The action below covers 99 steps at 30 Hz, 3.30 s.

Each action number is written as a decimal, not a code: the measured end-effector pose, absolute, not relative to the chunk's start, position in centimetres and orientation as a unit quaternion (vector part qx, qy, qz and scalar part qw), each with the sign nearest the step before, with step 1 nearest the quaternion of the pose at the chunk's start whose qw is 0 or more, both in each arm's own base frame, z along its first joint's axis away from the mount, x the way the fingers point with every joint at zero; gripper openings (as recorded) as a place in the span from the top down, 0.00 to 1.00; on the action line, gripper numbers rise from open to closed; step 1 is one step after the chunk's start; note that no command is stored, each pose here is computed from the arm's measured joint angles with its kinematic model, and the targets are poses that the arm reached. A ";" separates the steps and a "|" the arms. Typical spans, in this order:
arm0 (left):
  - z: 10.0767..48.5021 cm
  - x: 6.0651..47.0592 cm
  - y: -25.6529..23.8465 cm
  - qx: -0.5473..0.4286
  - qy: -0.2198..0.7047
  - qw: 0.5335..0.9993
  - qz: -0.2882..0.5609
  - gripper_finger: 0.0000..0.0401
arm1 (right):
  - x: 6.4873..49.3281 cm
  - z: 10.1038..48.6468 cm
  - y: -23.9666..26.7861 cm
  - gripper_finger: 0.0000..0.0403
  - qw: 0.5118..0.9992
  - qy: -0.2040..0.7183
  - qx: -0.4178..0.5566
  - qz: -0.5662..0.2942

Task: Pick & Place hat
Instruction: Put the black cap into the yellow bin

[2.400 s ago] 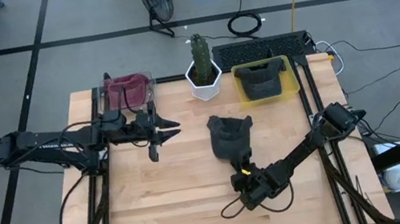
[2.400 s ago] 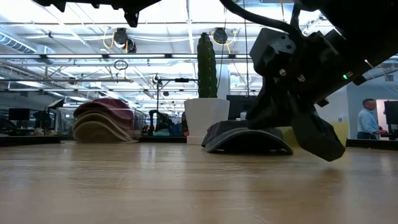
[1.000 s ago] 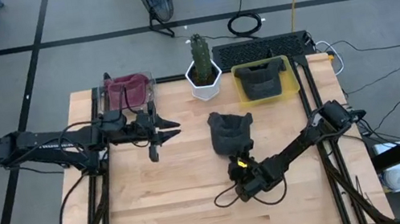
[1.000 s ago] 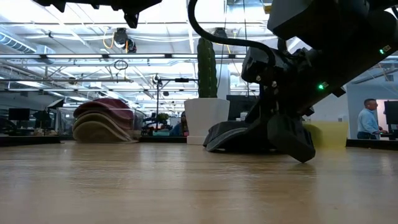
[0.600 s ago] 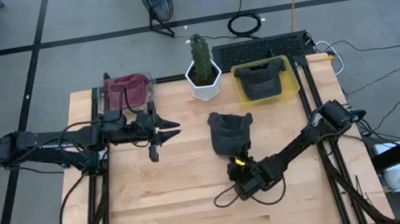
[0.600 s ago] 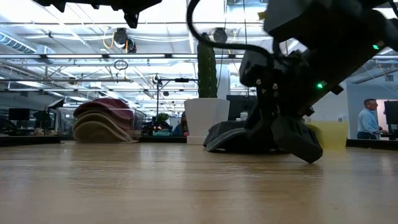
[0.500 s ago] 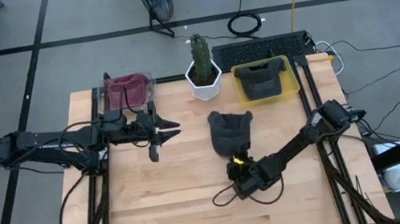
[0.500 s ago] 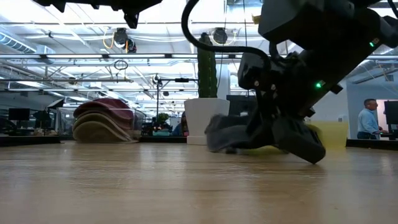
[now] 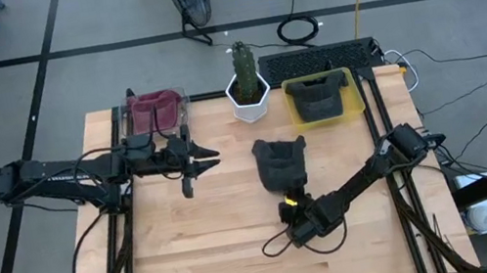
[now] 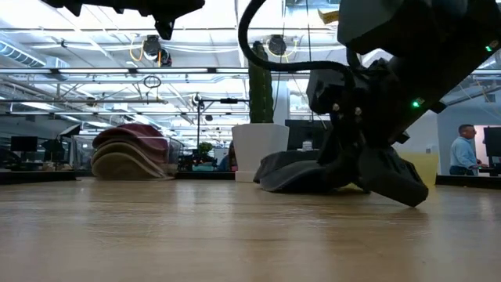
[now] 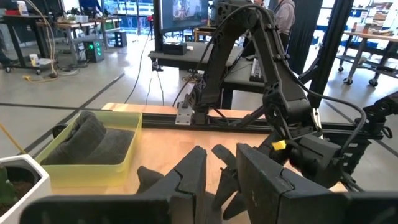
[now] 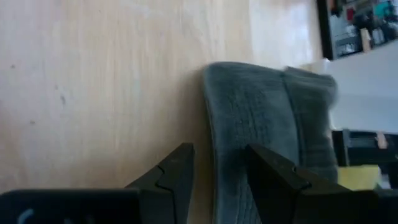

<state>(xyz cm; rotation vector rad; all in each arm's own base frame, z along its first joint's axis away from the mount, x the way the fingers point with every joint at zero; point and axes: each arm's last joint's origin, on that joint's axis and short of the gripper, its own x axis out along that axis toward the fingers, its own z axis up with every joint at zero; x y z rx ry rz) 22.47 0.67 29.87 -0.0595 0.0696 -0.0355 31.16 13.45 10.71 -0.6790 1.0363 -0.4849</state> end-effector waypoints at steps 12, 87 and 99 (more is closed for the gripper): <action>29.8 22.5 0.6 -0.033 0.036 0.999 -0.019 0.78 | 31.1 10.9 12.5 0.68 0.764 0.447 -0.364 -0.288; 29.7 22.5 0.6 -0.031 0.043 0.998 -0.018 0.78 | 16.7 22.0 1.3 0.98 0.596 0.433 -0.512 -0.442; 29.7 22.5 0.6 -0.031 0.042 0.998 -0.018 0.78 | 18.0 20.2 1.3 0.99 0.621 0.461 -0.486 -0.408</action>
